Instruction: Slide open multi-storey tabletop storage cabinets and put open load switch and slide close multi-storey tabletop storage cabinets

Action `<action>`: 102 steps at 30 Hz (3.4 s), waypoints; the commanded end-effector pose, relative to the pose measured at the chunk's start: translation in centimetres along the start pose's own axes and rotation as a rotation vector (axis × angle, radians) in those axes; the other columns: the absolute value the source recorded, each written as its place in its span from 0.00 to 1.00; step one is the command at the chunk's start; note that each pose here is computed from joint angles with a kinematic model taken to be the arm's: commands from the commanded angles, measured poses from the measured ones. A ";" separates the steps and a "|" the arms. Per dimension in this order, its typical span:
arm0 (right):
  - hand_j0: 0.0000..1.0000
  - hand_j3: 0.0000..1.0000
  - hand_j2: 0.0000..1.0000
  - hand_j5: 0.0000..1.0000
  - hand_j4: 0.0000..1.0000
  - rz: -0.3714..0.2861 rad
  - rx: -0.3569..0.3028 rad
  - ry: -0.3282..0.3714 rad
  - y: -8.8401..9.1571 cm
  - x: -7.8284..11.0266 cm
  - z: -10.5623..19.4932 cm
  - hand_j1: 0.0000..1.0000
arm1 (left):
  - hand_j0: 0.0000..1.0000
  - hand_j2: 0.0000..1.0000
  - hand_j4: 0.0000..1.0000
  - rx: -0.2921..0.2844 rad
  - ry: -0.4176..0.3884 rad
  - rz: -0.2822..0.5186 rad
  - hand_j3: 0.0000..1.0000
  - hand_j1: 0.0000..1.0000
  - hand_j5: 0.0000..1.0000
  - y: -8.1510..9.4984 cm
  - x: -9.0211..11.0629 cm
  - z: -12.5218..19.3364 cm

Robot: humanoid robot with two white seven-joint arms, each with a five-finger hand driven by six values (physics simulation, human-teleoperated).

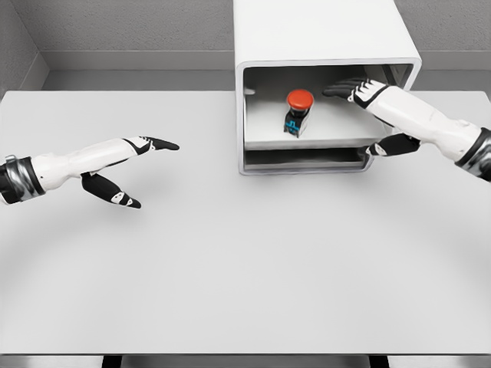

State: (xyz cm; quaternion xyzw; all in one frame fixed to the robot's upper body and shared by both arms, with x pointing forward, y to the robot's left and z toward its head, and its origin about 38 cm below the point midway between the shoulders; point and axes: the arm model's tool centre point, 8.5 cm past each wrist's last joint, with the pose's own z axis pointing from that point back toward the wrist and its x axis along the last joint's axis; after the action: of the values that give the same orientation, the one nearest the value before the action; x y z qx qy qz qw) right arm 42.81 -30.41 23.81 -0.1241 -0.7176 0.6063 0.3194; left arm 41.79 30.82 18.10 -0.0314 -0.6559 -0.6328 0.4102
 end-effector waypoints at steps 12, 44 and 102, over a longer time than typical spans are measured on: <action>1.00 1.00 1.00 1.00 1.00 -0.037 -0.002 0.028 0.3 -1.6 -1.3 1.00 | 1.00 1.00 1.00 0.005 -0.003 0.007 1.00 1.00 1.00 0.0 0.1 0.0; 1.00 1.00 1.00 1.00 1.00 -0.002 -0.061 0.004 -2.9 -1.5 -2.8 1.00 | 1.00 1.00 1.00 0.006 -0.002 0.008 1.00 1.00 1.00 0.0 0.0 0.1; 0.78 0.78 0.78 0.78 0.78 -0.010 0.299 -0.061 4.4 4.1 5.4 0.78 | 1.00 1.00 1.00 0.002 0.011 0.007 1.00 1.00 1.00 0.0 -0.3 0.3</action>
State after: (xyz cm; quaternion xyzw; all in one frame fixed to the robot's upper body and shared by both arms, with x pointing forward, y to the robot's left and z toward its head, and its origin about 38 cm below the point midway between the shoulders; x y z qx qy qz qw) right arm 35.71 -31.92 21.52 -0.0682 -0.6299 0.7088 0.3101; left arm 41.79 31.11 17.86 -0.0289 -0.6527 -0.6336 0.4143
